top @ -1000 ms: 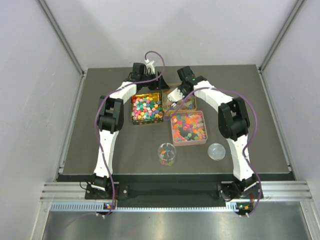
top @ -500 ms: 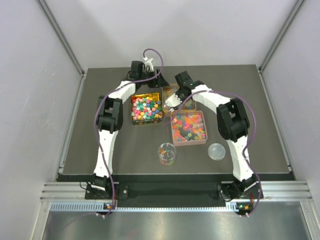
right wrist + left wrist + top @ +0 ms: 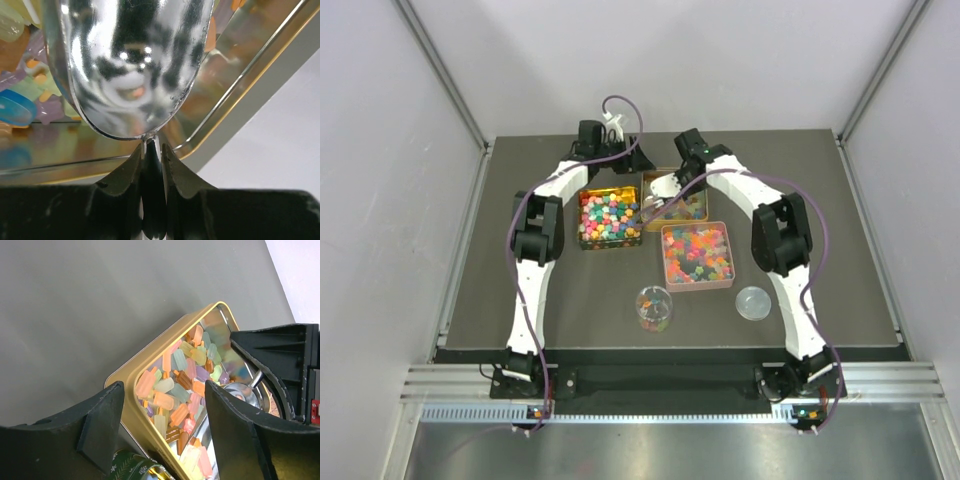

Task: Pack the candies
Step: Scoop the fake candies from the storage box.

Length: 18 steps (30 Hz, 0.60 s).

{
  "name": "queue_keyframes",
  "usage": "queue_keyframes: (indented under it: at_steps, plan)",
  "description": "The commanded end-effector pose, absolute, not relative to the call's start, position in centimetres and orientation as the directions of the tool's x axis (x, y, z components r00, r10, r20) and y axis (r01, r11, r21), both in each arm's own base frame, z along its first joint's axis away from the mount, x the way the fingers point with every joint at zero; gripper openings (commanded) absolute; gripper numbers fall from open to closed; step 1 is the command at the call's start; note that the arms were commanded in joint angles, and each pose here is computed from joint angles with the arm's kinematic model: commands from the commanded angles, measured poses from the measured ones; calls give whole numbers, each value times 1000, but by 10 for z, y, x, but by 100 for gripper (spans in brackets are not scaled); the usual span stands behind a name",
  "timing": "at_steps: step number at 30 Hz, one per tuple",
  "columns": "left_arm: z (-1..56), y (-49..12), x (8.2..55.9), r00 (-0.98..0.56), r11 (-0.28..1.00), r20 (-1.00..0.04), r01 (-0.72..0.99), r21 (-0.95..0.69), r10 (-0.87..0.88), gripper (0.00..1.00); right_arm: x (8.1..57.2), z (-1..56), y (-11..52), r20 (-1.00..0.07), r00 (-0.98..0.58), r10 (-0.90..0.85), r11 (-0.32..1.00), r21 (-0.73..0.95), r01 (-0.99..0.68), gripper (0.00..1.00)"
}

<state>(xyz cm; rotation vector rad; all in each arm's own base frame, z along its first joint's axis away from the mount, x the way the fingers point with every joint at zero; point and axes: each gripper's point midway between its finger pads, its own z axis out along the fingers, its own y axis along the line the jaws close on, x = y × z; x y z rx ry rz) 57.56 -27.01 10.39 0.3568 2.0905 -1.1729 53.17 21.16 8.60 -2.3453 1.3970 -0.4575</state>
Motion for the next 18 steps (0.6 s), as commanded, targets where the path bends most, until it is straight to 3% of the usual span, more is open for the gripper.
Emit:
queue_keyframes:
  at_steps: [1, 10, 18]
  plan:
    - [176, -272, 584, -584, 529, -805, 652, -544, -108, 71, 524, 84, 222, -61, 397, -916, -321, -482, -815, 0]
    - [196, -263, 597, -523, 570, -845, 664, -485, -109, 83, 518, 82, 208, -164, 276, -947, -155, -520, -840, 0]
    - [249, -232, 608, -377, 652, -923, 682, -332, -76, 86, 514, 125, 201, -261, 200, -945, 2, -614, -789, 0]
